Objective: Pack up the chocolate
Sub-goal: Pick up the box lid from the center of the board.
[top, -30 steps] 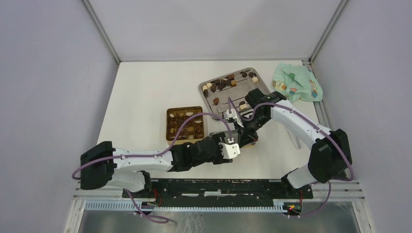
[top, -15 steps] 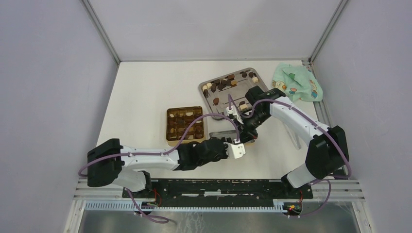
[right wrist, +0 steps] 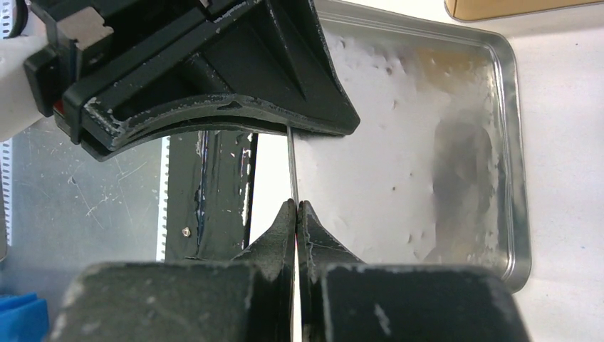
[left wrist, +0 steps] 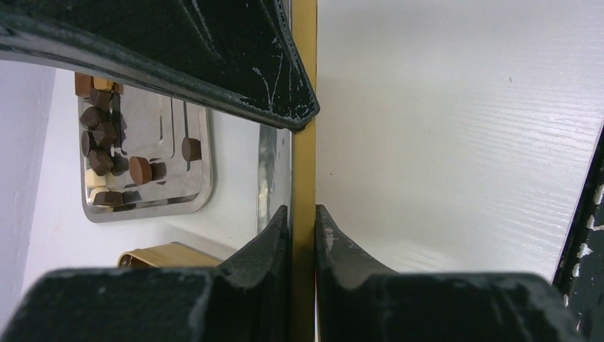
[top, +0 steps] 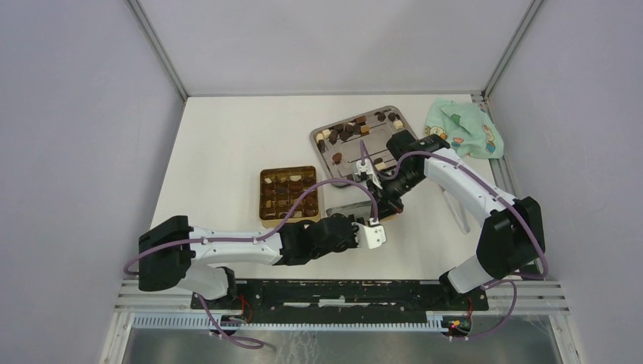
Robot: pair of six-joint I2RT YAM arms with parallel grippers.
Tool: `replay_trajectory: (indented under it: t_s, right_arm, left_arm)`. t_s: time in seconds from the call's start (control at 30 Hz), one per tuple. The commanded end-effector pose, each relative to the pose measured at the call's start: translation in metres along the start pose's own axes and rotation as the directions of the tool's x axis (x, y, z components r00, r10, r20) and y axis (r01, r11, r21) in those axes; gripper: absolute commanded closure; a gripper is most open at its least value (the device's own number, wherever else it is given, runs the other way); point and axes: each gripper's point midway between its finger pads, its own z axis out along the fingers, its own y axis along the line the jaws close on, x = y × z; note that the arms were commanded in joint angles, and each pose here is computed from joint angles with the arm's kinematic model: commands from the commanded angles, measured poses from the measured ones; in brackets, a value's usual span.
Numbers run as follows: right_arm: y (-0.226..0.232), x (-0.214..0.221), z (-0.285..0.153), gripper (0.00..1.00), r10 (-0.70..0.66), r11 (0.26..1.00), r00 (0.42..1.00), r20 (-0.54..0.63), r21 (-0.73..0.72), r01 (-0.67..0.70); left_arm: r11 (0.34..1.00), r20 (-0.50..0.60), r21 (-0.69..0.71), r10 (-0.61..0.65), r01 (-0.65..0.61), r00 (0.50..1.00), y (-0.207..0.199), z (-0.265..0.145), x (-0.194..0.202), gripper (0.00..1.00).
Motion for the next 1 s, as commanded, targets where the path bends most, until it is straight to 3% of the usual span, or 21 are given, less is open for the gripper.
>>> replay_trajectory:
  t_s: [0.0,0.13,0.37,0.57,0.73,0.97]
  right_arm:
    - [0.003,-0.026,-0.012,1.00,-0.058,0.998,0.995,0.080,0.014,0.057]
    - [0.005,-0.030,-0.013,0.94,-0.072,0.997,0.992,0.102,0.014,0.071]
    - [0.008,-0.043,-0.026,0.66,-0.133,0.991,0.979,0.153,0.040,0.128]
    - [0.004,-0.066,-0.056,0.39,-0.238,0.967,0.951,0.197,0.144,0.212]
    - [0.002,-0.091,-0.086,0.34,-0.350,0.921,0.914,0.204,0.254,0.296]
    - [-0.017,-0.112,-0.133,0.27,-0.416,0.850,0.882,0.222,0.440,0.290]
  left_arm:
    - [0.999,0.086,-0.045,-0.017,0.021,0.996,0.018,-0.004,-0.033,0.98]
    - [0.999,0.109,-0.030,-0.033,0.036,0.994,0.017,-0.008,-0.038,0.98]
    - [0.995,0.155,0.023,-0.099,0.097,0.983,0.012,-0.017,-0.044,0.98]
    - [0.982,0.199,0.064,-0.185,0.175,0.963,0.016,-0.024,-0.050,0.98]
    - [0.940,0.218,0.123,-0.338,0.318,0.915,0.029,-0.029,-0.049,0.98]
    - [0.840,0.220,0.205,-0.540,0.502,0.813,0.054,-0.040,-0.047,0.98]
